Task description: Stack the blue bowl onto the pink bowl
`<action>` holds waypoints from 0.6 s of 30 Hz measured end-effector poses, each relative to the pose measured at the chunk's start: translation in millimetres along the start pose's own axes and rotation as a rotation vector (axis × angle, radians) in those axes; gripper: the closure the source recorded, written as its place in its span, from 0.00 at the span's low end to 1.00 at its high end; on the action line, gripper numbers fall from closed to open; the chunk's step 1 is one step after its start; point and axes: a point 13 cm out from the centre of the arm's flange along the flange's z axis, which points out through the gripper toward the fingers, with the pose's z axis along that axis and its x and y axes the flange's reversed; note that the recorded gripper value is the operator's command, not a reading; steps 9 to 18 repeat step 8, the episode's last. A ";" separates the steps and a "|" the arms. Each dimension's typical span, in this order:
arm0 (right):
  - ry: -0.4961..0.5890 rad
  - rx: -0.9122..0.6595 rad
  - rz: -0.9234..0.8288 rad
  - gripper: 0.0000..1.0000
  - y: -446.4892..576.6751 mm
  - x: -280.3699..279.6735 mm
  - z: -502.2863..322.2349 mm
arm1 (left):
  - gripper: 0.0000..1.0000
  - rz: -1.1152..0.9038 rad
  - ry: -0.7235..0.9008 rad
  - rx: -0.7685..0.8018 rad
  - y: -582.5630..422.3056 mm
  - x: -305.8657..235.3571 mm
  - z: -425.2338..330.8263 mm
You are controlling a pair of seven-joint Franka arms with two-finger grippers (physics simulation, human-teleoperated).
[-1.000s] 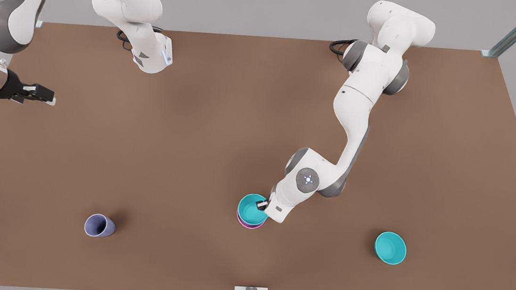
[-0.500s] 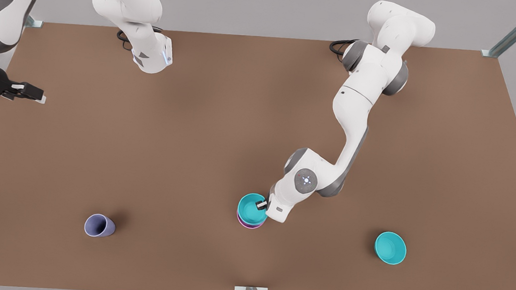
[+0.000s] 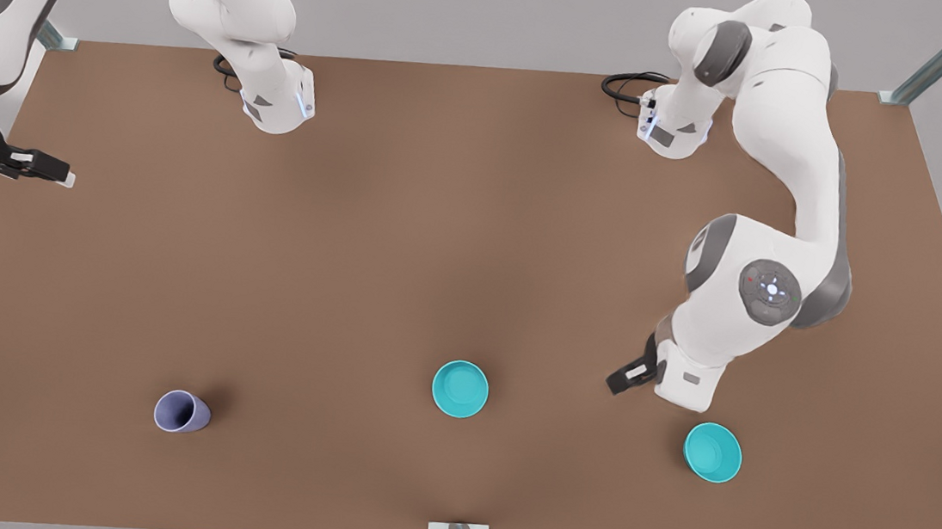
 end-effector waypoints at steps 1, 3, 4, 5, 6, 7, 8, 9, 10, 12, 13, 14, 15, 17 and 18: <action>0.000 0.000 0.000 0.00 -0.2 0.0 0.0 | 0.00 0.020 0.008 -0.050 26.7 -2.8 -17.9; -0.001 0.000 0.000 0.00 -0.2 -0.1 0.0 | 0.00 0.056 0.044 -0.138 74.8 -3.0 -39.7; 0.000 0.000 -0.001 0.00 0.0 -0.2 0.1 | 0.00 0.087 0.065 -0.188 100.5 16.9 -52.3; 0.000 0.000 -0.002 0.00 0.4 -0.3 0.2 | 0.00 0.115 0.075 -0.219 122.9 35.9 -64.7; 0.000 0.000 -0.003 0.00 0.9 -0.3 0.2 | 0.00 0.125 0.078 -0.225 143.3 41.8 -77.6; -0.001 0.001 -0.004 0.00 1.6 -0.5 0.0 | 0.00 0.137 0.086 -0.227 156.7 44.3 -83.5; 0.000 0.001 -0.006 0.00 2.3 -0.7 0.4 | 0.00 0.158 0.097 -0.229 162.9 46.3 -84.5; 0.000 0.001 -0.006 0.00 2.3 -0.7 0.4 | 0.00 0.158 0.097 -0.229 162.9 46.3 -84.5; 0.000 0.001 -0.006 0.00 2.3 -0.7 0.4 | 0.00 0.158 0.097 -0.229 162.9 46.3 -84.5; 0.000 0.001 -0.006 0.00 2.3 -0.7 0.4 | 0.00 0.158 0.097 -0.229 162.9 46.3 -84.5; 0.000 0.001 -0.006 0.00 2.3 -0.7 0.4 | 0.00 0.158 0.097 -0.229 162.9 46.3 -84.5; 0.000 0.001 -0.006 0.00 2.3 -0.7 0.4 | 0.00 0.158 0.097 -0.229 162.9 46.3 -84.5; 0.000 0.001 -0.006 0.00 2.3 -0.7 0.4 | 0.00 0.158 0.097 -0.229 162.9 46.3 -84.5; 0.000 0.001 -0.006 0.00 2.3 -0.7 0.4 | 0.00 0.158 0.097 -0.229 162.9 46.3 -84.5; 0.000 0.001 -0.006 0.00 2.3 -0.7 0.4 | 0.00 0.158 0.097 -0.229 162.9 46.3 -84.5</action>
